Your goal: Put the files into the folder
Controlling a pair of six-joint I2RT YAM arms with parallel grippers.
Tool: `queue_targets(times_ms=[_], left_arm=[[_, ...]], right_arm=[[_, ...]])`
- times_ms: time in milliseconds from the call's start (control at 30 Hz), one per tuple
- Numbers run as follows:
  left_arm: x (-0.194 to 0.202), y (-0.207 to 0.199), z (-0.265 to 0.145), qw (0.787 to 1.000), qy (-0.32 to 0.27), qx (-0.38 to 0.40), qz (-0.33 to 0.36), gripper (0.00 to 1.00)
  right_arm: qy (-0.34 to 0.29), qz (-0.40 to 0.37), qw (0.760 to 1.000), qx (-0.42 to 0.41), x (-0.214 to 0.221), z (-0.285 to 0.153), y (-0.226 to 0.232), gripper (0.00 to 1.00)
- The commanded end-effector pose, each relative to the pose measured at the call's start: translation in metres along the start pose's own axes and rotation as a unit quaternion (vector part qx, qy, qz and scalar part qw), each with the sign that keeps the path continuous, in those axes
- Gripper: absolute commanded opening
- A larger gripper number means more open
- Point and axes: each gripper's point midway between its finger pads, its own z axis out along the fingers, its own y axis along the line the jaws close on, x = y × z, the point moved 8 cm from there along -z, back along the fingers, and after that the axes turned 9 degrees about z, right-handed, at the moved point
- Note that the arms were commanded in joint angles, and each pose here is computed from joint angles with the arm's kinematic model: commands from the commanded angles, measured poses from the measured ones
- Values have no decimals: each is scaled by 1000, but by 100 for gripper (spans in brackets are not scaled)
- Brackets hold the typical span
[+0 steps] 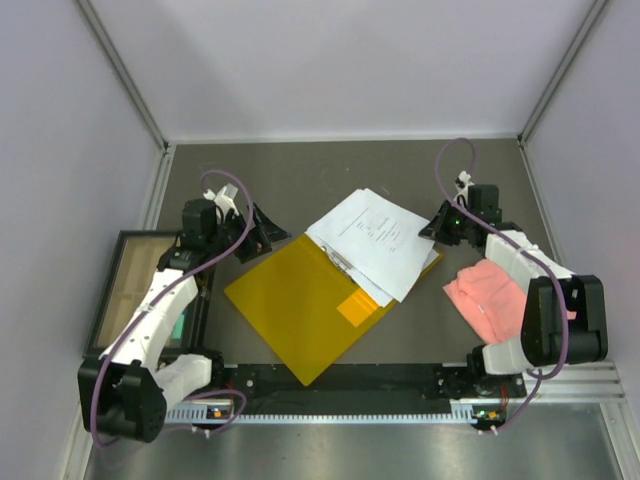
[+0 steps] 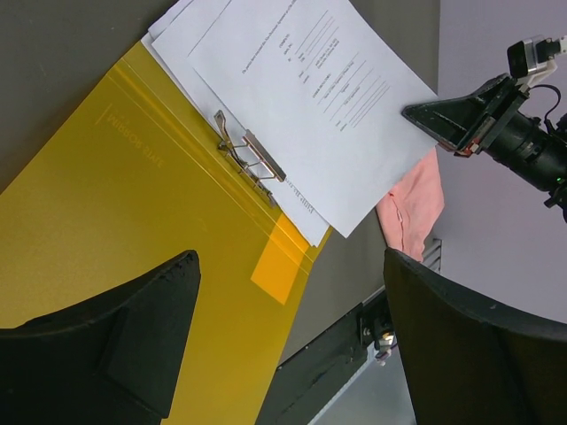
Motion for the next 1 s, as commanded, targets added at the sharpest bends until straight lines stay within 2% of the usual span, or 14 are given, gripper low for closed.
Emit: queue_targets(times_ms=[0, 300, 700, 967], left_arm=[[-4, -4, 3, 1000, -10, 19, 15, 88], [-4, -5, 6, 1000, -7, 20, 14, 88], [-2, -9, 8, 1000, -5, 23, 13, 88], [0, -10, 9, 1000, -1, 23, 13, 88]], right_arm=[[0, -26, 999, -29, -7, 6, 1, 0], [27, -19, 996, -82, 0, 16, 5, 0], [-8, 28, 997, -66, 6, 15, 0, 0], [-13, 26, 997, -68, 6, 16, 2, 0]])
